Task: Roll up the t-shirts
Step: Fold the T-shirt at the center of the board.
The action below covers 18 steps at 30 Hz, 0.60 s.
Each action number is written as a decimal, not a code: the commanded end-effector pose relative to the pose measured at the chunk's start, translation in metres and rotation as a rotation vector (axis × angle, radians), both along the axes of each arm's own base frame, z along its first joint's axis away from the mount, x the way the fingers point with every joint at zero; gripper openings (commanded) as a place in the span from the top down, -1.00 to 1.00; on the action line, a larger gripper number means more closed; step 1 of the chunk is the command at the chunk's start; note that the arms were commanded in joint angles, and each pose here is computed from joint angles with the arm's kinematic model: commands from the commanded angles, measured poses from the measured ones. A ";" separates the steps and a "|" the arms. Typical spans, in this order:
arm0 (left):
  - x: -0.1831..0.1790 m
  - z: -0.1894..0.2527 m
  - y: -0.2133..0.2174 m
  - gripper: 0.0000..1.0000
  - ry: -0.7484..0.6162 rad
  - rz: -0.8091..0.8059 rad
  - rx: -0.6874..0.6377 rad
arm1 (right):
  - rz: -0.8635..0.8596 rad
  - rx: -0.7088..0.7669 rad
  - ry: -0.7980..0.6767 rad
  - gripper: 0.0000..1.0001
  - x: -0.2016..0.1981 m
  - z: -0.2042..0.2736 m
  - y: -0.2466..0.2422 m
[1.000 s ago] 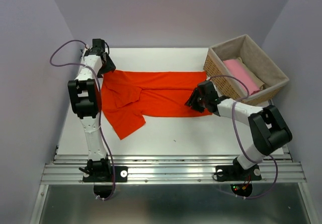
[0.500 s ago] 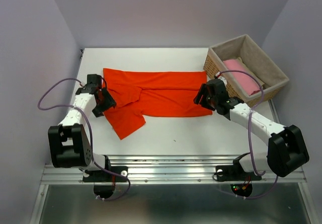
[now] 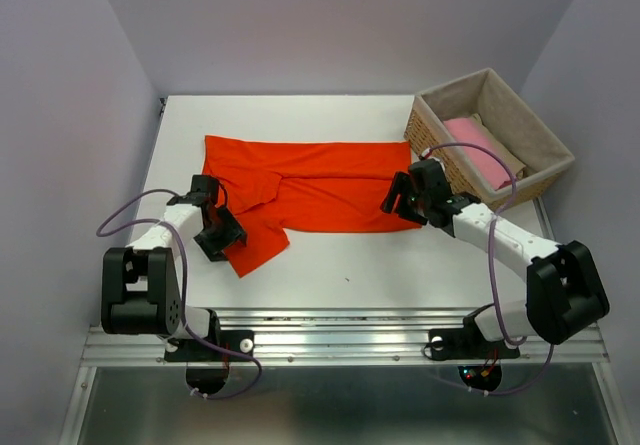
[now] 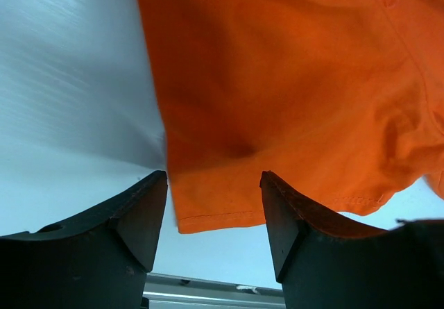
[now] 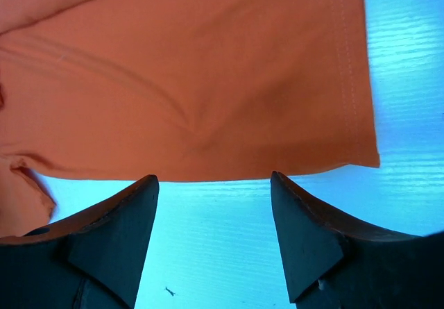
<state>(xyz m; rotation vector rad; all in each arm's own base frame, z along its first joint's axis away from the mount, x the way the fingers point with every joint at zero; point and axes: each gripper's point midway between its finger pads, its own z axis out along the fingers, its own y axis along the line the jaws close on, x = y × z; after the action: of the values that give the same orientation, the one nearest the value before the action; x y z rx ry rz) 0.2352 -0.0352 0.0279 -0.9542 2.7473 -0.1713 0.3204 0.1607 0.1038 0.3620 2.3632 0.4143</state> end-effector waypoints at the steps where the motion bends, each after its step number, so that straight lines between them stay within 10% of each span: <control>1: 0.001 -0.006 -0.014 -0.34 -0.013 0.009 -0.031 | 0.051 0.028 0.020 -0.41 0.012 -0.006 0.009; 18: -0.021 0.020 -0.017 -0.33 -0.063 0.060 0.074 | 0.024 0.126 0.082 -0.41 -0.007 -0.023 -0.001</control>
<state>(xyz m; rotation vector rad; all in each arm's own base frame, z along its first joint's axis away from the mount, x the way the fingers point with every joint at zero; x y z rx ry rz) 0.2254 -0.0597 0.0341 -0.9524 2.6884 -0.1474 0.3087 0.1578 0.0692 0.4073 2.4829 0.5251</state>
